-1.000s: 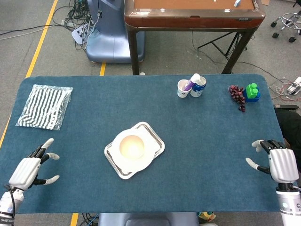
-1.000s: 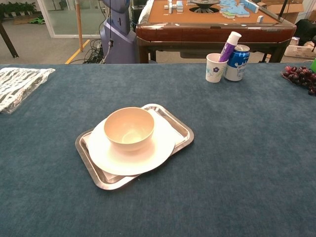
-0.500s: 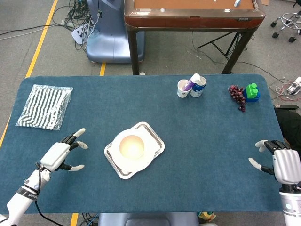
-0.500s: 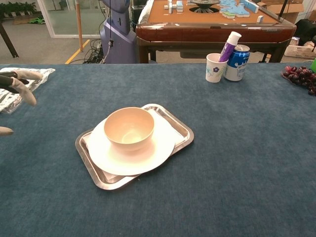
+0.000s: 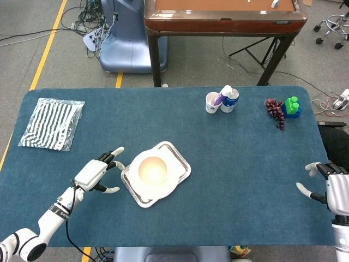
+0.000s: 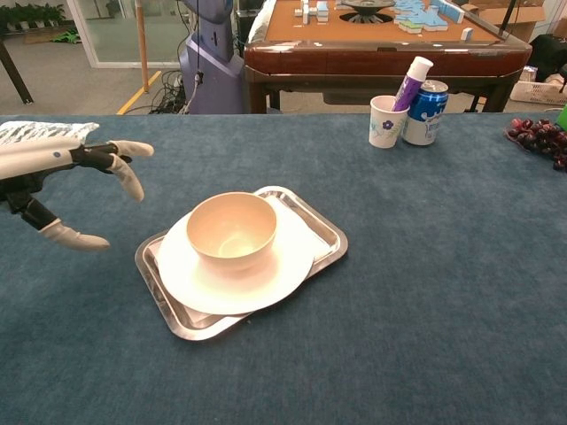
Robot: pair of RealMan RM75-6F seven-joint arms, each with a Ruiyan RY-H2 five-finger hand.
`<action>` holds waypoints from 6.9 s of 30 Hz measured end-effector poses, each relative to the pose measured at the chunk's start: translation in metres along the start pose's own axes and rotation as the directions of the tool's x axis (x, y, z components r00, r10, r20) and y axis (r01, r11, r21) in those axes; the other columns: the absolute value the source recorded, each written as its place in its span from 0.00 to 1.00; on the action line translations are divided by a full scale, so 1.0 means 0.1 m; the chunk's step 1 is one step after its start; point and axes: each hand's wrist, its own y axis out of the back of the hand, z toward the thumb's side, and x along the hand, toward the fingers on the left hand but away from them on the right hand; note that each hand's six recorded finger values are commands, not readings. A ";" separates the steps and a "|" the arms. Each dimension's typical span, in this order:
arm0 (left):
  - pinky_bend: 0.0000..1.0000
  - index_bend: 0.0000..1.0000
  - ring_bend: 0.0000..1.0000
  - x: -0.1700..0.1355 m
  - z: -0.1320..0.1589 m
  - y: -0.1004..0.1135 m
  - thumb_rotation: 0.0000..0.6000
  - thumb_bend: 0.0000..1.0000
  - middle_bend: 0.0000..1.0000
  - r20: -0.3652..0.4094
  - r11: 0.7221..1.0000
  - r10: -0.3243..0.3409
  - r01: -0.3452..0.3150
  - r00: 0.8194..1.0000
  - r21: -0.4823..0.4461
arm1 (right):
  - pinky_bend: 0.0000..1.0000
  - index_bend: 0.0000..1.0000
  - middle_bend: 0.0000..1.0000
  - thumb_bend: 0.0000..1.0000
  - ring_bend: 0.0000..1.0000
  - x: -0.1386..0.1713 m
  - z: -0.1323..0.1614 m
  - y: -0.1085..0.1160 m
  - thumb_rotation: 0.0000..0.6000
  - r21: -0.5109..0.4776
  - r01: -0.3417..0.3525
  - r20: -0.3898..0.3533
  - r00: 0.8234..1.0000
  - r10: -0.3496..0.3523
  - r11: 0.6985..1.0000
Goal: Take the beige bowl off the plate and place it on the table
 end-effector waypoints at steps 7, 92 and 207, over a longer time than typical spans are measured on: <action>0.07 0.35 0.00 0.11 0.15 -0.02 1.00 0.14 0.00 0.059 0.999 0.024 -0.027 0.998 0.047 | 0.44 0.47 0.56 0.00 0.43 -0.01 -0.04 0.00 1.00 0.003 -0.013 0.021 1.000 0.013 1.000; 0.08 0.60 0.00 0.63 0.66 -0.70 1.00 0.32 0.00 0.184 0.961 0.014 -0.065 0.983 0.269 | 0.44 0.47 0.56 0.00 0.43 -0.04 -0.24 0.09 1.00 -0.032 0.004 0.084 0.996 -0.002 0.999; 0.21 0.20 0.00 -1.48 -0.67 0.58 1.00 0.31 0.08 -0.506 0.930 0.139 0.063 0.852 0.361 | 0.44 0.48 0.56 0.00 0.43 -0.01 -0.18 0.06 1.00 0.028 0.006 0.075 0.997 -0.008 1.000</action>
